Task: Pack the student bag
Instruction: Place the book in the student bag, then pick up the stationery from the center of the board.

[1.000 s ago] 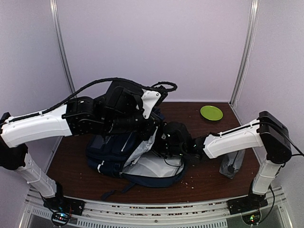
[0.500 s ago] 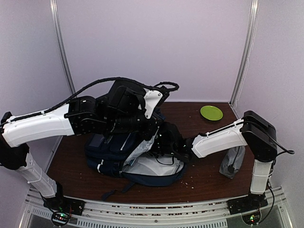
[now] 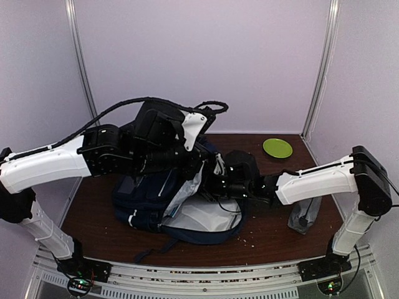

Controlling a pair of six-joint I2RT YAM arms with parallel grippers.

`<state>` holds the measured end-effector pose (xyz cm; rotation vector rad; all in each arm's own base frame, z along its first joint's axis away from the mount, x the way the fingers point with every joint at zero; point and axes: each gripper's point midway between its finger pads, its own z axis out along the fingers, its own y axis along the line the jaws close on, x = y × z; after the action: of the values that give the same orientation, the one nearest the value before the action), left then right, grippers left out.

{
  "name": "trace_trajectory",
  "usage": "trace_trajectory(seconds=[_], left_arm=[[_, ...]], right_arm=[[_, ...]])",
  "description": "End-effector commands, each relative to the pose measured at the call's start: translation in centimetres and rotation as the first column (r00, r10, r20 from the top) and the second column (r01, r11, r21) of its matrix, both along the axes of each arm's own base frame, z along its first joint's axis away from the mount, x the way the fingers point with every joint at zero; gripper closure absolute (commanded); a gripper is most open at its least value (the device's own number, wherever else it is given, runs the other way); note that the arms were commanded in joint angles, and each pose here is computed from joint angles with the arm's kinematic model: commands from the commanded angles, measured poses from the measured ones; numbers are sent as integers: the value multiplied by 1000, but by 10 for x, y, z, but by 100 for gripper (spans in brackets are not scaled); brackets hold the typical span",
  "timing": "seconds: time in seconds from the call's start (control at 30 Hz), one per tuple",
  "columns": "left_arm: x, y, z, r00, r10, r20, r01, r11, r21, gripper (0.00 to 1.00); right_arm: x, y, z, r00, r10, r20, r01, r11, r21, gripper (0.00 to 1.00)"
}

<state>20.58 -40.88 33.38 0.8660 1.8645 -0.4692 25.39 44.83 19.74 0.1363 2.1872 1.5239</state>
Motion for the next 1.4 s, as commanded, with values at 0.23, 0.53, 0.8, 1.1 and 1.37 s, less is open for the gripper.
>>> trace_trajectory(seconds=[0.23,0.53,0.8,1.1,1.37], left_arm=[[1,22,59,991,76,108,-51,975,-215,100],[10,5,12,991,81,111,-70,992,-103,100],[34,-34,-46,997,52,53,-51,999,-10,100],[71,-11,-52,988,134,75,-137,990,41,100],[96,26,-38,974,204,100,-205,979,6,100]], right_arm=[[-10,-77,8,987,-79,140,107,972,-209,43],[-15,-185,20,922,-175,344,331,818,-471,42],[-40,-226,-37,946,-143,292,290,777,-559,40],[-41,-189,-89,977,-103,186,187,831,-523,41],[-22,-148,-94,977,-153,151,201,899,-390,51]])
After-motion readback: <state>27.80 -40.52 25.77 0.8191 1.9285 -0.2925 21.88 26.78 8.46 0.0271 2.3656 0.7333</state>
